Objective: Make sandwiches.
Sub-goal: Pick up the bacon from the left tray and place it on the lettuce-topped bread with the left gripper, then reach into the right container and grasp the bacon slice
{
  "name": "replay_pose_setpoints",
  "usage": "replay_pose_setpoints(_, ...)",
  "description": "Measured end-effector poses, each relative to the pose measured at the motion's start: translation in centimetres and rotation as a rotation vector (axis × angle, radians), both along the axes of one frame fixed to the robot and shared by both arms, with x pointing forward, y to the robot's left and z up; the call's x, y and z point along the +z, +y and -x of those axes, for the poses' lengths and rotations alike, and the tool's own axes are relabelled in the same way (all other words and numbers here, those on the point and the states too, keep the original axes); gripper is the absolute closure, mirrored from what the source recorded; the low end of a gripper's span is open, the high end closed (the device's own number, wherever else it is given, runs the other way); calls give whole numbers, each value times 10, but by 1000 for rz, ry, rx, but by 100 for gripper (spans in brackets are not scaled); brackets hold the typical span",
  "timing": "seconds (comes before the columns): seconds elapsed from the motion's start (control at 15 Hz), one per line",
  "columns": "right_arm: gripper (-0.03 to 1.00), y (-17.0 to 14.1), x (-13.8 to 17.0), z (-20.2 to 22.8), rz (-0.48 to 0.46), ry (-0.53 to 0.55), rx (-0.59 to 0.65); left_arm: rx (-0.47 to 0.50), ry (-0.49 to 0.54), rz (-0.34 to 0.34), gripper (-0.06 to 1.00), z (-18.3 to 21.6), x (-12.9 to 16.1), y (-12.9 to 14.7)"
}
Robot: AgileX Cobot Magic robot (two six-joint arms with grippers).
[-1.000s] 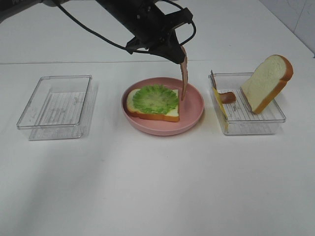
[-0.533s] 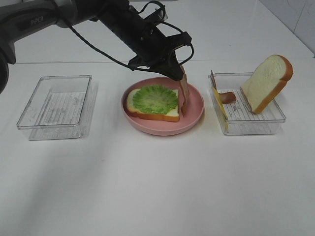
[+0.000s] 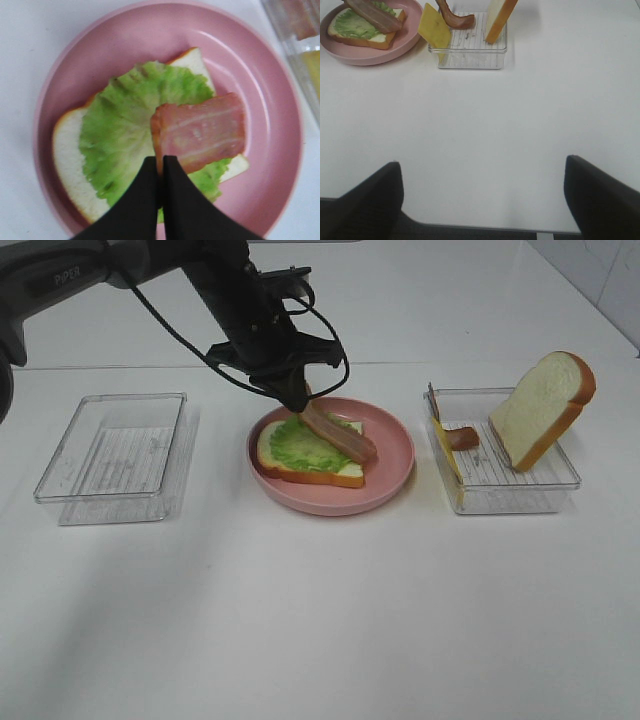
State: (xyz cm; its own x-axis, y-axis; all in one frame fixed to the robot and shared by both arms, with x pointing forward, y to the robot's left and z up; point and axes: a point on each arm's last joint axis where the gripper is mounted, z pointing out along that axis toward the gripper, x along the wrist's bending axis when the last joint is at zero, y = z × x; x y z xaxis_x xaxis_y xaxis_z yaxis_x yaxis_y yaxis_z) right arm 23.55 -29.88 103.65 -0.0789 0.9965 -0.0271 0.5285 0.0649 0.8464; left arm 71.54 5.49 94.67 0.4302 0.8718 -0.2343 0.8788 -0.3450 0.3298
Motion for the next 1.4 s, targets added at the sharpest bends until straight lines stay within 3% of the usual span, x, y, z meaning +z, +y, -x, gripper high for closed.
replay_pose_setpoints(0.4,11,0,0,0,0,0,0,27,-3,-28,94,-1,-1,3)
replay_pose_setpoints(0.47,11,0,0,0,0,0,0,34,0,-28,89,-1,-1,3)
replay_pose_setpoints(0.53,11,0,0,0,0,0,0,33,2,-33,78,-1,-1,3)
replay_pose_setpoints(0.67,11,0,0,0,0,0,0,48,16,-52,18,0,6,5)
replay_pose_setpoints(0.73,11,0,0,0,0,0,0,56,-8,-45,4,-2,14,5)
replay_pose_setpoints(0.87,11,0,0,0,0,0,0,62,-62,-27,-3,-5,31,4)
replay_pose_setpoints(0.93,11,0,0,0,0,0,0,61,-127,0,-4,-5,57,5)
replay_pose_setpoints(1.07,11,0,0,0,0,0,0,51,-186,-10,-4,-3,81,13)
replay_pose_setpoints(1.13,11,0,0,0,0,0,0,68,-229,-30,-4,-5,97,26)
replay_pose_setpoints(1.2,11,0,0,0,0,0,0,136,-288,-77,-4,-10,121,64)
replay_pose_setpoints(1.27,11,0,0,0,0,0,0,171,-292,-92,-4,-13,126,82)
replay_pose_setpoints(1.4,11,0,0,0,0,0,0,315,-268,-162,-4,-15,137,165)
